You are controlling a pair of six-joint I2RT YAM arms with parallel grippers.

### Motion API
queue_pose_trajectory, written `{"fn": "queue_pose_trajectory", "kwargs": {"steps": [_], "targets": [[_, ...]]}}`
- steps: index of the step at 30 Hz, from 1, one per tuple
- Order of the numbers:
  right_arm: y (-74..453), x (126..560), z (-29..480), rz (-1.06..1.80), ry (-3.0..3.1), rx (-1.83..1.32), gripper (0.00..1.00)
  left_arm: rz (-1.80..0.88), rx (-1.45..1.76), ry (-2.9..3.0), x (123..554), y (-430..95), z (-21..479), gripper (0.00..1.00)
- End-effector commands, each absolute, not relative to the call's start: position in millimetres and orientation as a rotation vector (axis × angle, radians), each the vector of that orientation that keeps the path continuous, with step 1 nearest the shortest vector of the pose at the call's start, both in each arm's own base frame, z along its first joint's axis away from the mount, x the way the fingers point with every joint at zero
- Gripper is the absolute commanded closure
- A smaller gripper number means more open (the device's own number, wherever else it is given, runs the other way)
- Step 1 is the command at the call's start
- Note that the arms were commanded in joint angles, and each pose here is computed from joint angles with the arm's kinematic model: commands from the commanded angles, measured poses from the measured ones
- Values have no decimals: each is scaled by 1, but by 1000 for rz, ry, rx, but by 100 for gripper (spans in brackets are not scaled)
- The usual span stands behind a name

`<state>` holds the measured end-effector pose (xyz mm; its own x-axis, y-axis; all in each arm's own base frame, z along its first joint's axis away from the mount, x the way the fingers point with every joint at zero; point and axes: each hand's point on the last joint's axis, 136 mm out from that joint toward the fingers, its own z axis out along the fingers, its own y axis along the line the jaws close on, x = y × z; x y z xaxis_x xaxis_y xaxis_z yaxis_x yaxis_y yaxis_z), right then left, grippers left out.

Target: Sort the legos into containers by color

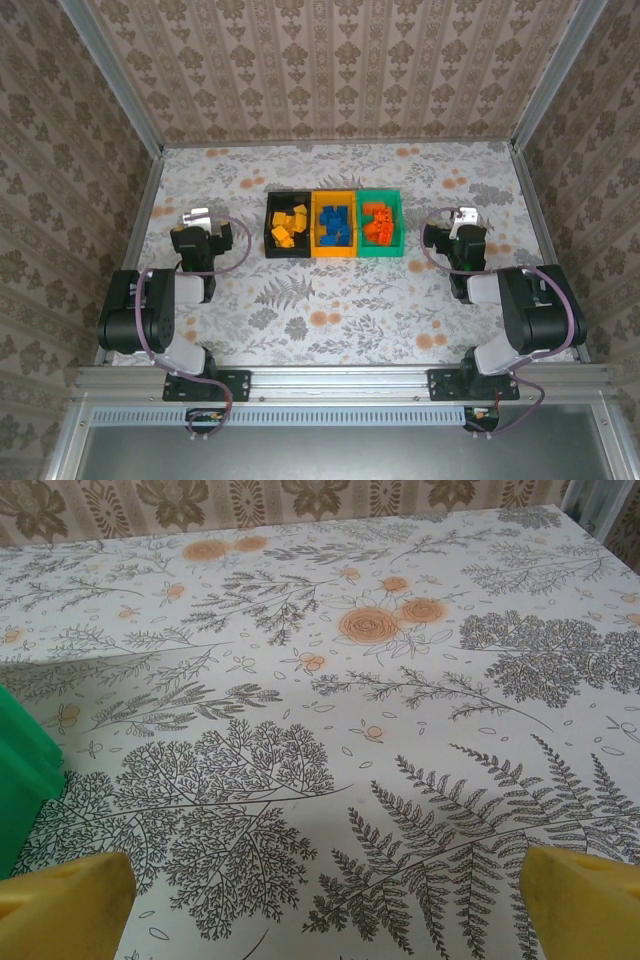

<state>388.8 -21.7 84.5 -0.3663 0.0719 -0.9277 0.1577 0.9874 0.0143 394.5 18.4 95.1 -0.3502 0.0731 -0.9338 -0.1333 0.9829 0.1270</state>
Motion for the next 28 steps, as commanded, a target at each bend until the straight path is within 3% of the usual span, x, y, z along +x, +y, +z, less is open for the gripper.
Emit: {"fn": "queue_pose_trajectory", "kwargs": {"steps": [1, 28], "targets": [[-18, 397, 99, -82, 1900, 139, 0, 208, -20, 1900, 396, 14, 98, 0], [-17, 397, 100, -83, 1899, 138, 0, 211, -20, 1902, 396, 14, 97, 0]]}}
